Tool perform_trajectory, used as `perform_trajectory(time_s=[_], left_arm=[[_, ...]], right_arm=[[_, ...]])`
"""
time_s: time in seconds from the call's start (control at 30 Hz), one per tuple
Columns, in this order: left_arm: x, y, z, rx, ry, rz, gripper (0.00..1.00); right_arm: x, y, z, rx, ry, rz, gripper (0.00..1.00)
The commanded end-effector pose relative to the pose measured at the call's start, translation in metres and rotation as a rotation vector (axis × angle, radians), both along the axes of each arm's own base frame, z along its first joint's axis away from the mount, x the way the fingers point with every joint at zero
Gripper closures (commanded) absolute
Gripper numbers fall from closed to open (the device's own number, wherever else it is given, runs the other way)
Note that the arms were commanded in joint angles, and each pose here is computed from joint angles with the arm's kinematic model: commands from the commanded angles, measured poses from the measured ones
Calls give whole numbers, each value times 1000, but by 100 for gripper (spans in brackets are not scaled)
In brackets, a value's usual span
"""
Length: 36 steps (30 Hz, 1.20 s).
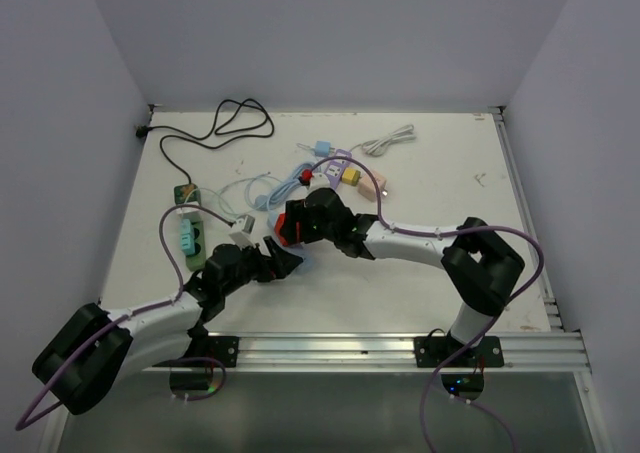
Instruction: Pull the plug off the socket
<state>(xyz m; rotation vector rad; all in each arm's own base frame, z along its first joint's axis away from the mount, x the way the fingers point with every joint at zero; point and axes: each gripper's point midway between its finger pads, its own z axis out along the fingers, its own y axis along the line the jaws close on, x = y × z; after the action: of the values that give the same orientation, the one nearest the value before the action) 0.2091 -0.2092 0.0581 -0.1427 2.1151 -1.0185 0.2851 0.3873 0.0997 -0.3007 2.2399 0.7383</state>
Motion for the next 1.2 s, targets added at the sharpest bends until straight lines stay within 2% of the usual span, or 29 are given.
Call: perform_trajectory(time_s=[0.0,0.13,0.3,0.57,0.73,0.8,0.9,0.93,1.03,1.17], left_arm=[[11,-6,21,-79,-62,22,13],[11,-1,10,-73,-30,56,23],[10,3,3,-79,-7,86,24],[16,2,6,-100,-11,102,37],[20,0,9,-119,-5,110,42],[21,0,9,-131,-3,113,46],[22,5,7,-138,5,123,61],[20,6,5,-138,15,120,70],[21,14,1,-153,33,141,79],[22,19,0,-174,52,154,84]], right_arm=[[15,13,63,196,-109,-56,67],[14,14,66,217,-108,-56,67],[9,19,75,285,-99,-45,68],[-2,23,88,387,-96,-32,69],[-10,25,85,427,-87,-25,70],[-11,25,87,447,-100,-24,70],[-13,23,87,447,-109,-20,70],[-13,22,88,446,-115,-22,70],[-12,18,87,433,-128,-32,70],[-11,14,94,410,-172,-31,69]])
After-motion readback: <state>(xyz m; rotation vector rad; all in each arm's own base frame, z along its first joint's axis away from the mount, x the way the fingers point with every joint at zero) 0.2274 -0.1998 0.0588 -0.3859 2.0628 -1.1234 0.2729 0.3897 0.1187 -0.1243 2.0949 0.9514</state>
